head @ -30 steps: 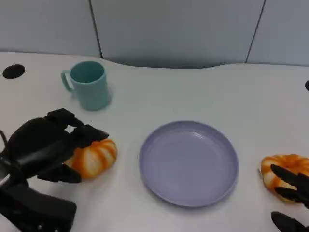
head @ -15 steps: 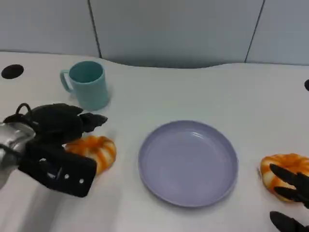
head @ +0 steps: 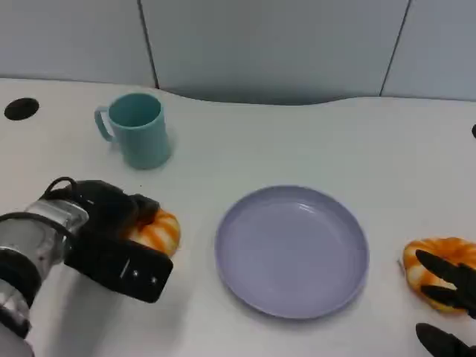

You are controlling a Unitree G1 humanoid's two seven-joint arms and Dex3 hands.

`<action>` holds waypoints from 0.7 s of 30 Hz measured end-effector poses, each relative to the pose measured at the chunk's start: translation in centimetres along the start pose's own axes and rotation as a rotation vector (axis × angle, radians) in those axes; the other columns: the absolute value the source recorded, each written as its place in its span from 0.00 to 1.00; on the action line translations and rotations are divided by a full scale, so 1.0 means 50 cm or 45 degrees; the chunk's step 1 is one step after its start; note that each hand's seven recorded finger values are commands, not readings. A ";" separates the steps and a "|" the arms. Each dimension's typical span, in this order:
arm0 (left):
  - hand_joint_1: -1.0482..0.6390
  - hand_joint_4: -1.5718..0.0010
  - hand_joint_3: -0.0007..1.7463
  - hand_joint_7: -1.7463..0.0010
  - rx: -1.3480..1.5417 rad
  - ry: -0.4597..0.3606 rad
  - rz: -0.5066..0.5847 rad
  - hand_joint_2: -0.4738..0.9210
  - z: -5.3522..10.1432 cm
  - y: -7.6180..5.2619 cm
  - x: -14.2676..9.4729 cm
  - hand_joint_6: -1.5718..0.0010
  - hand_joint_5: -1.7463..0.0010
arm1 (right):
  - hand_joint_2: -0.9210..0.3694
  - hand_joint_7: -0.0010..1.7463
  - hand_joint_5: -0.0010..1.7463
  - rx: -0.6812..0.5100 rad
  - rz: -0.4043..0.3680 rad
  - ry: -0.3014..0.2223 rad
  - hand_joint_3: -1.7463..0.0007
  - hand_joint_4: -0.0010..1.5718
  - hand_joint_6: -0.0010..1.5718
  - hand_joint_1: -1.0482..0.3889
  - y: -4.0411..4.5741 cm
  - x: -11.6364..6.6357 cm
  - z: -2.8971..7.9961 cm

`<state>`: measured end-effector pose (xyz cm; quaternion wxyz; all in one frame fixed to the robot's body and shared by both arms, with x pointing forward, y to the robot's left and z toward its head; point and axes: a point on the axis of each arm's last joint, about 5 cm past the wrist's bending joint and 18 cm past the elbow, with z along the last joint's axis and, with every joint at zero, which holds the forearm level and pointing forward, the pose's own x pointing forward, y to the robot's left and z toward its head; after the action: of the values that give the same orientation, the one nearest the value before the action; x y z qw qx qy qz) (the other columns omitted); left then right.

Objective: Grasp the bread from the table and place it into the plate.

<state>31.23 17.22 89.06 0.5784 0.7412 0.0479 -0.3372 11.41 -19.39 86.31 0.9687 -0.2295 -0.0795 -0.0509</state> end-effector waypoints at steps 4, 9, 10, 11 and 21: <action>0.17 0.93 0.14 0.98 0.032 0.033 0.045 1.00 0.005 -0.013 0.005 0.96 0.95 | 0.00 0.00 0.10 -0.008 -0.013 -0.002 0.82 0.51 0.41 0.49 -0.001 -0.001 0.000; 0.38 0.79 0.08 0.95 0.026 0.086 0.208 1.00 0.008 -0.027 0.008 0.82 0.85 | 0.00 0.00 0.08 -0.013 -0.026 -0.014 0.82 0.50 0.40 0.50 -0.002 -0.001 0.000; 0.40 0.80 0.09 0.95 0.025 0.095 0.241 1.00 0.009 -0.030 0.008 0.78 0.76 | 0.00 0.00 0.08 -0.013 -0.028 -0.025 0.82 0.50 0.40 0.50 -0.002 -0.001 0.001; 0.41 0.81 0.08 0.94 0.030 0.103 0.265 1.00 0.010 -0.033 0.009 0.74 0.68 | 0.00 0.00 0.08 -0.011 -0.029 -0.033 0.82 0.50 0.40 0.50 -0.002 -0.001 0.001; 0.42 0.59 0.00 0.29 -0.088 0.098 0.176 0.91 0.016 0.003 0.016 0.68 0.11 | 0.00 0.00 0.07 -0.013 -0.035 -0.035 0.82 0.50 0.40 0.50 -0.004 -0.002 0.001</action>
<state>31.56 16.22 88.68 0.6233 0.7348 0.0304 -0.2658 11.29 -19.55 86.43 0.9656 -0.2338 -0.0957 -0.0615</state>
